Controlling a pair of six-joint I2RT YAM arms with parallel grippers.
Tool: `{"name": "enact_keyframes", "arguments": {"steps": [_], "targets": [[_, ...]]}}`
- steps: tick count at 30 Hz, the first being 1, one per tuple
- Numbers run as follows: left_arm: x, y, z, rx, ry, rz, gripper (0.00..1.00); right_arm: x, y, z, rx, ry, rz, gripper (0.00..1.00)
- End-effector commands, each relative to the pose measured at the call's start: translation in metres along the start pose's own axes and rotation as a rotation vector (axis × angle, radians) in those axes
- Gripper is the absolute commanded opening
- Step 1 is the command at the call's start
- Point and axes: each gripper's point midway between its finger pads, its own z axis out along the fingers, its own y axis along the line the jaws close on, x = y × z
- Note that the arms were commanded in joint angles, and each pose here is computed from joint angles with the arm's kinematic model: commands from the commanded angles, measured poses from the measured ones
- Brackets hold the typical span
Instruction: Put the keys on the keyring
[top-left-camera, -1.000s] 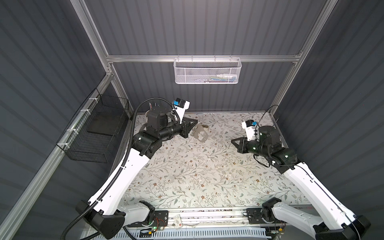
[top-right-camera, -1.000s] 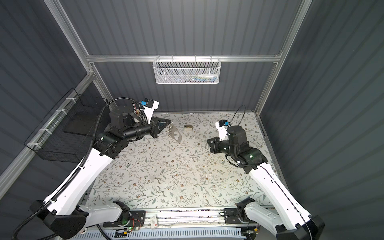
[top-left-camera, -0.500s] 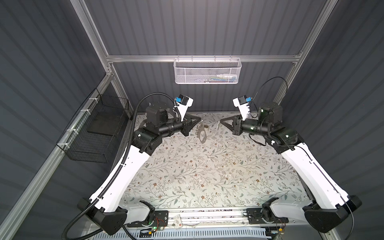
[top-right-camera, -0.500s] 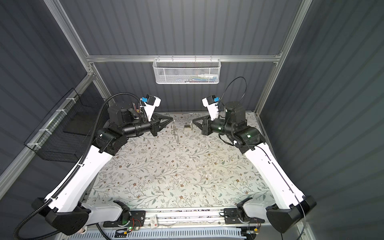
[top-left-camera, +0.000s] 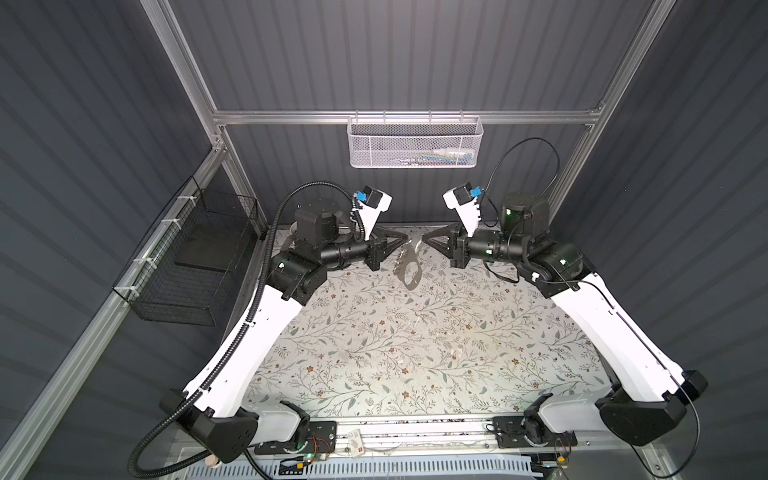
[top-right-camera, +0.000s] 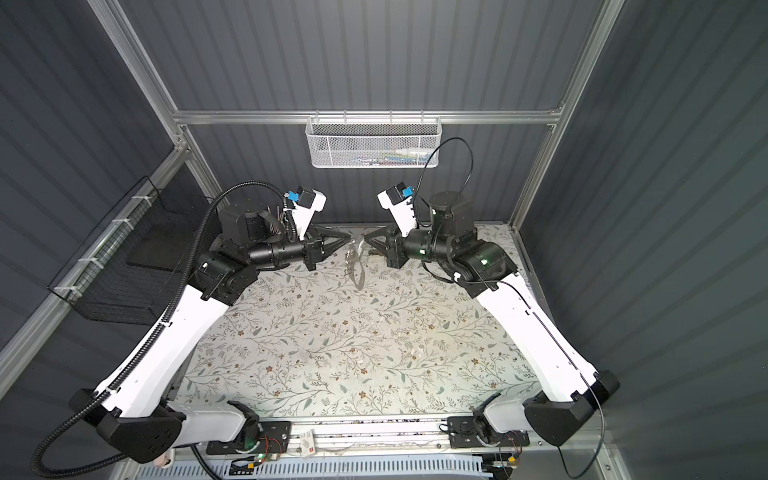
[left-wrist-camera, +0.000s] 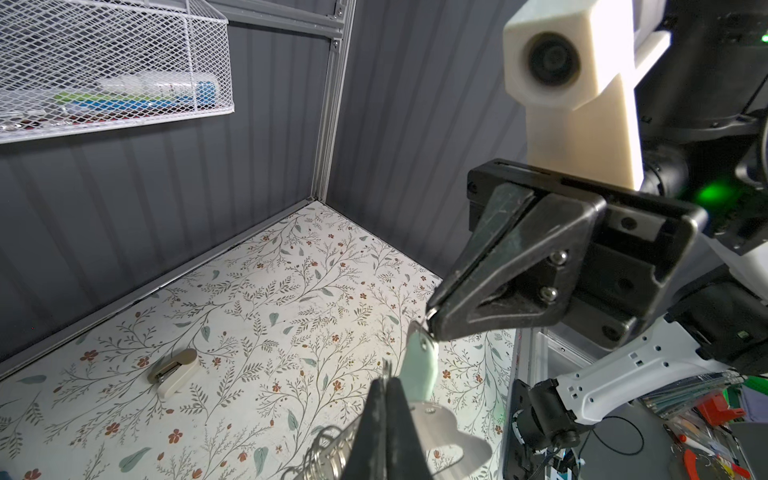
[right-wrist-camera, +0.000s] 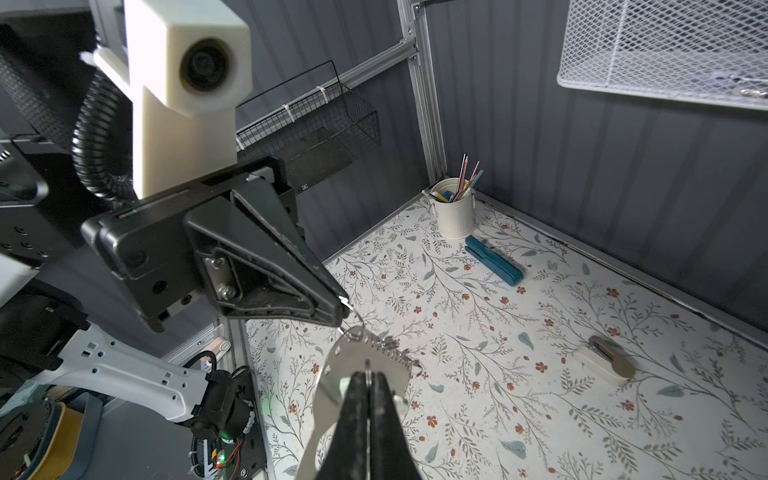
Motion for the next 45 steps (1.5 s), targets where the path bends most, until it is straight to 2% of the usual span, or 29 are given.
{"name": "enact_keyframes", "arguments": {"steps": [1, 17, 22, 45], "targets": [[-0.015, -0.013, -0.005, 0.045, -0.037, 0.011, 0.00, -0.008, 0.003, -0.002, 0.017, -0.022, -0.043, 0.04], [-0.010, -0.019, -0.008, 0.074, -0.022, -0.006, 0.00, 0.000, 0.016, 0.006, 0.059, -0.012, -0.109, 0.04], [-0.010, -0.018, -0.010, 0.061, -0.031, -0.004, 0.00, -0.001, 0.007, 0.002, 0.123, -0.025, -0.114, 0.03], [-0.008, -0.019, -0.008, 0.073, -0.023, -0.016, 0.00, 0.000, 0.015, 0.009, 0.132, -0.031, -0.152, 0.05]]}}
